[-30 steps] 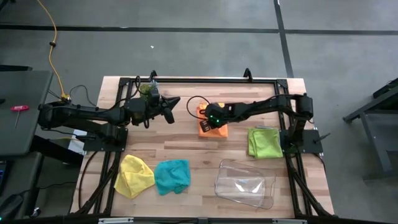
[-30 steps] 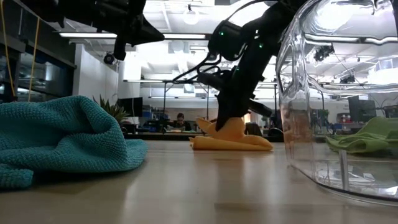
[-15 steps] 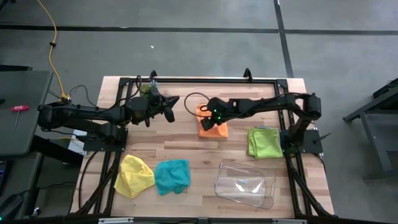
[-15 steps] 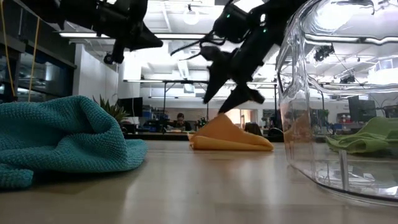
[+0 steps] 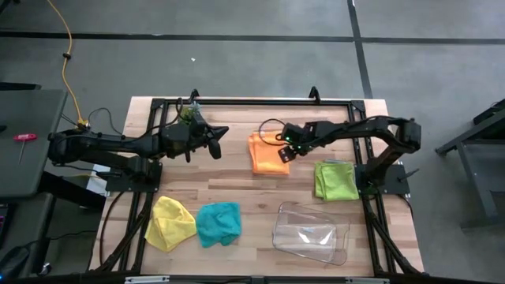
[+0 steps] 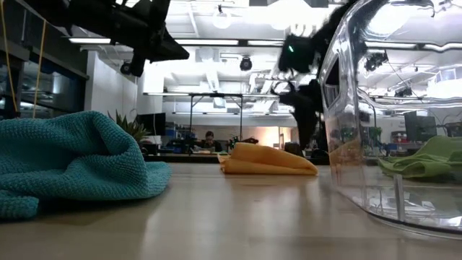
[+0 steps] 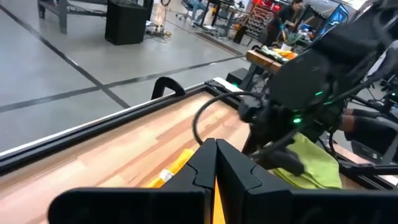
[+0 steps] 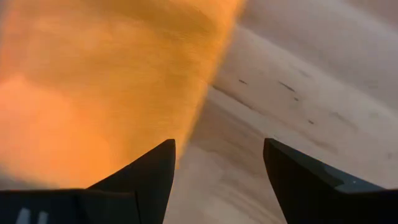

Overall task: Fold microfiber towels
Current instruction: Stack the orange cloth on the green cloth

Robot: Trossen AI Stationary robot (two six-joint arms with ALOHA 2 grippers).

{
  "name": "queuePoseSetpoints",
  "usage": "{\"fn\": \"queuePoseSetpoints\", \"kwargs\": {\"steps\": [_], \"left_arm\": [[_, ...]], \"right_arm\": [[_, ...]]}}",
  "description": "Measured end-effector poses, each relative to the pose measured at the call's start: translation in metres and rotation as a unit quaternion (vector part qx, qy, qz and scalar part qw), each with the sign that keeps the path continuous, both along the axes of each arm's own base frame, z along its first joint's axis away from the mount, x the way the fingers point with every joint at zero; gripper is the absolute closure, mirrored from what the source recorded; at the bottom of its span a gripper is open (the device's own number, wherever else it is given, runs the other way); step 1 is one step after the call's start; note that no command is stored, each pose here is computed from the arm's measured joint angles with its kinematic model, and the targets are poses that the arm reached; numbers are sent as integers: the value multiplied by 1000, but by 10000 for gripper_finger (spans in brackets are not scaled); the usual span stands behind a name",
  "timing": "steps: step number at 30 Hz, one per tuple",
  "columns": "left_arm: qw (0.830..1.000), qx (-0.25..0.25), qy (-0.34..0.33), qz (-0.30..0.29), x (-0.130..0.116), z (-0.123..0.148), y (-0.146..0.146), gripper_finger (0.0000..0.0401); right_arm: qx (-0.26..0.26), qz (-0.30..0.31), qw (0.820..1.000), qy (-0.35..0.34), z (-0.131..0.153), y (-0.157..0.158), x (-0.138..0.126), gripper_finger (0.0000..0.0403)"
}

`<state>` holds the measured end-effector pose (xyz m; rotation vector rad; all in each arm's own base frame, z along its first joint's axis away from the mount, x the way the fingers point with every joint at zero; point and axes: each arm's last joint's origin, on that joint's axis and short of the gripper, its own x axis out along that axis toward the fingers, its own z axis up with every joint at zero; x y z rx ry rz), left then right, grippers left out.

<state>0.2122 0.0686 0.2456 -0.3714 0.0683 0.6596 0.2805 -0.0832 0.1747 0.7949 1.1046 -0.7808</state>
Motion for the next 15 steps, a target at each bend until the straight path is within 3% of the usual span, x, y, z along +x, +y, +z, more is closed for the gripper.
{"fn": "queuePoseSetpoints", "kwargs": {"steps": [7,15], "left_arm": [[1000,-12,2,-1,0,-2,-2,401],[1000,-22,-3,1,0,-2,-2,401]], "right_arm": [[37,-79,988,-128,-37,-14,-8,166],[57,-60,985,-150,-42,-10,-2,166]]}}
